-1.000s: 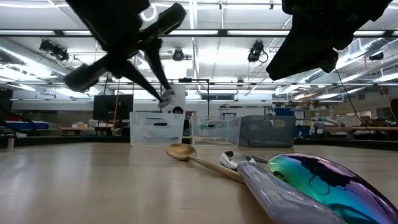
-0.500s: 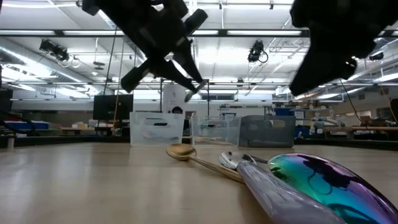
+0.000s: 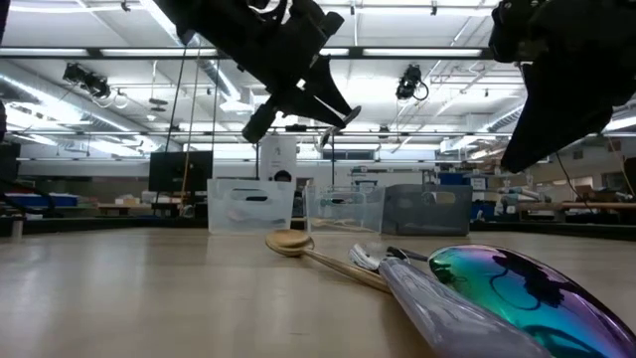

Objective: Sort silverware by color (type)
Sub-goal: Put the violet spoon into the black bin

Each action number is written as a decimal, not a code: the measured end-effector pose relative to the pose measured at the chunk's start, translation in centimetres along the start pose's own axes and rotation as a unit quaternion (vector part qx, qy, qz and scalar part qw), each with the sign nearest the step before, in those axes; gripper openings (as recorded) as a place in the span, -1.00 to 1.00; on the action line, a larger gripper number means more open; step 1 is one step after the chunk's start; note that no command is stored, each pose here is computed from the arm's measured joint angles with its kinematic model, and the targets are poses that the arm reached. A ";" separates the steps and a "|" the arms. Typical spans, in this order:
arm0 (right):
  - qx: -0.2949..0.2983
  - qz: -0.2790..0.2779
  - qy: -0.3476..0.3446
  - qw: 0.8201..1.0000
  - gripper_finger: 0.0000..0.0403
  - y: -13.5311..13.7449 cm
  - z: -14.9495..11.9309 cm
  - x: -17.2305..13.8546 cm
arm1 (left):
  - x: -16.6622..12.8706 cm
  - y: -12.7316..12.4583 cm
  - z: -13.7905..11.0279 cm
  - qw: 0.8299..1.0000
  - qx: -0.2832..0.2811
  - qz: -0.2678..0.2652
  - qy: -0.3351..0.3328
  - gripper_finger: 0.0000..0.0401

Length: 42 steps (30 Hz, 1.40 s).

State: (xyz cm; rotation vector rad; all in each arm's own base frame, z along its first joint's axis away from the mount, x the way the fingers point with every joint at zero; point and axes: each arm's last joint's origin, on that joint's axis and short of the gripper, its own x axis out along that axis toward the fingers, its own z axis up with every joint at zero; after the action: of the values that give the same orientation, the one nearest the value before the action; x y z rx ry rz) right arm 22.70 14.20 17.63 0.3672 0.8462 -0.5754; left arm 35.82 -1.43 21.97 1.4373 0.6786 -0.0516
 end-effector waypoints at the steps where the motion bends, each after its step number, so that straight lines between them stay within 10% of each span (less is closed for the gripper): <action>1: 0.000 0.000 0.000 1.000 -0.42 0.0 0.0 0.0 | 0.1 0.1 -0.2 1.000 0.005 0.002 0.002 -0.71; 17: -0.001 -0.009 -0.023 1.000 -0.42 -0.1 0.1 0.0 | 0.5 0.8 -1.4 0.998 0.045 0.026 0.044 -0.70; 42: -0.024 -0.031 -0.068 0.997 -0.42 -0.2 0.4 0.0 | 6.0 1.5 -7.5 0.989 0.048 0.123 -0.066 -0.70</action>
State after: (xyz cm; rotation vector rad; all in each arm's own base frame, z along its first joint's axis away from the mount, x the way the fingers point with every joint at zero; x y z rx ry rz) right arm 22.77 13.84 17.88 0.2553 0.7406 -0.6291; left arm 38.38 7.84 20.68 1.5868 0.3912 0.0145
